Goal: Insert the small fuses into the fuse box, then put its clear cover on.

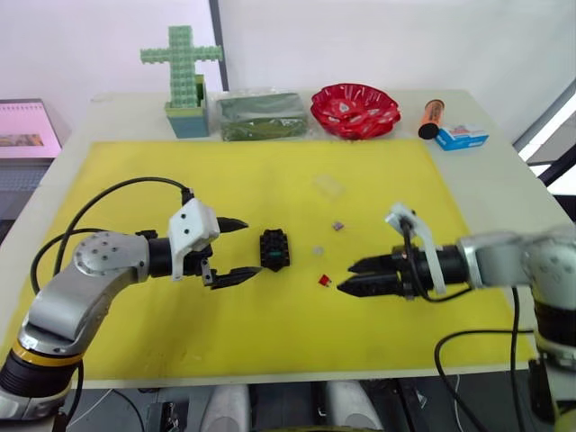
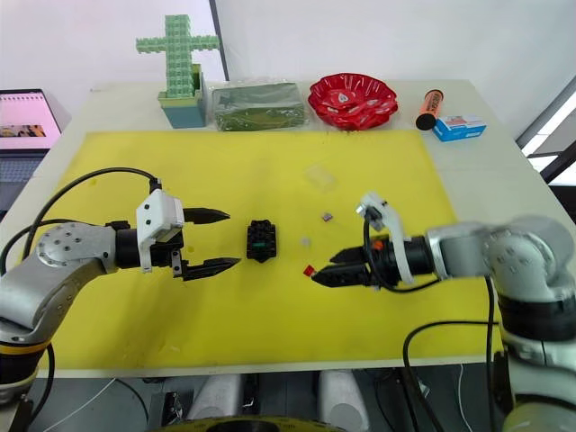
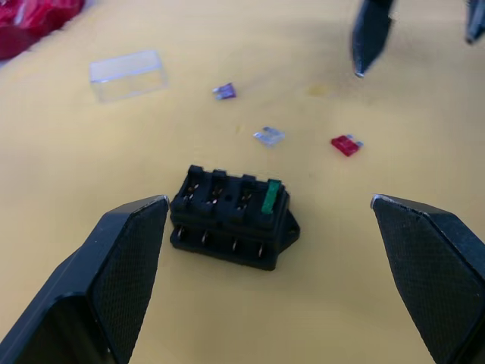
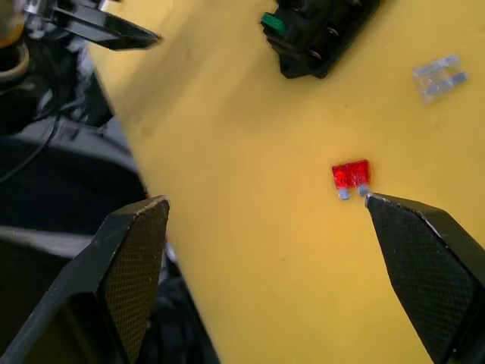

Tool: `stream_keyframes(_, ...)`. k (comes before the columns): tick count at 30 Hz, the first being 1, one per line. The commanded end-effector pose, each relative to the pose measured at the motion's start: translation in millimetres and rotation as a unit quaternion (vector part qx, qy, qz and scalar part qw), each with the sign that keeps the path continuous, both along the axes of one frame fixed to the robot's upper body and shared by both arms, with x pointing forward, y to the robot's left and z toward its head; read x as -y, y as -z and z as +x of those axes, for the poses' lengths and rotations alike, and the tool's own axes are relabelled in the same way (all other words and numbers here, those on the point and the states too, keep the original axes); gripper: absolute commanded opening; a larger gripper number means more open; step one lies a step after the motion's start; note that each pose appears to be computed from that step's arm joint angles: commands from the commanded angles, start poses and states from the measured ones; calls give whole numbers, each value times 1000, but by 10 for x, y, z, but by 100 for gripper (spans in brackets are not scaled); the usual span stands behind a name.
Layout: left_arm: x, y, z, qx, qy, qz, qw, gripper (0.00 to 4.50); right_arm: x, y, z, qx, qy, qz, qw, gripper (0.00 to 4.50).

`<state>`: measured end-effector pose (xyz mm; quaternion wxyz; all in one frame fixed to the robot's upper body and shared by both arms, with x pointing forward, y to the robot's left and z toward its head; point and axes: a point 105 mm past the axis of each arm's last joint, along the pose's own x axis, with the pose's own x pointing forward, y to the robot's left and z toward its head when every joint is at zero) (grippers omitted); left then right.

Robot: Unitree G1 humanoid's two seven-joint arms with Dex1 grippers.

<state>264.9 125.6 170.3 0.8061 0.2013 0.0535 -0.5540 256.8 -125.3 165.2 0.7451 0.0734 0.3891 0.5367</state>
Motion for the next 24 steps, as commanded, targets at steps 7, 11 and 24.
stream_keyframes(7, 29, -63, 0, 27, 19, 9, 999, 450, -70, 42, 183, -1, -122, -56, 991, 443)
stream_keyframes(11, 32, -56, -11, 28, 19, 9, 999, 450, -83, 104, 222, -5, -154, -72, 985, 443)
stream_keyframes(24, 122, -16, -167, 17, 67, 23, 997, 450, -117, 282, 442, -20, -174, -101, 979, 310)
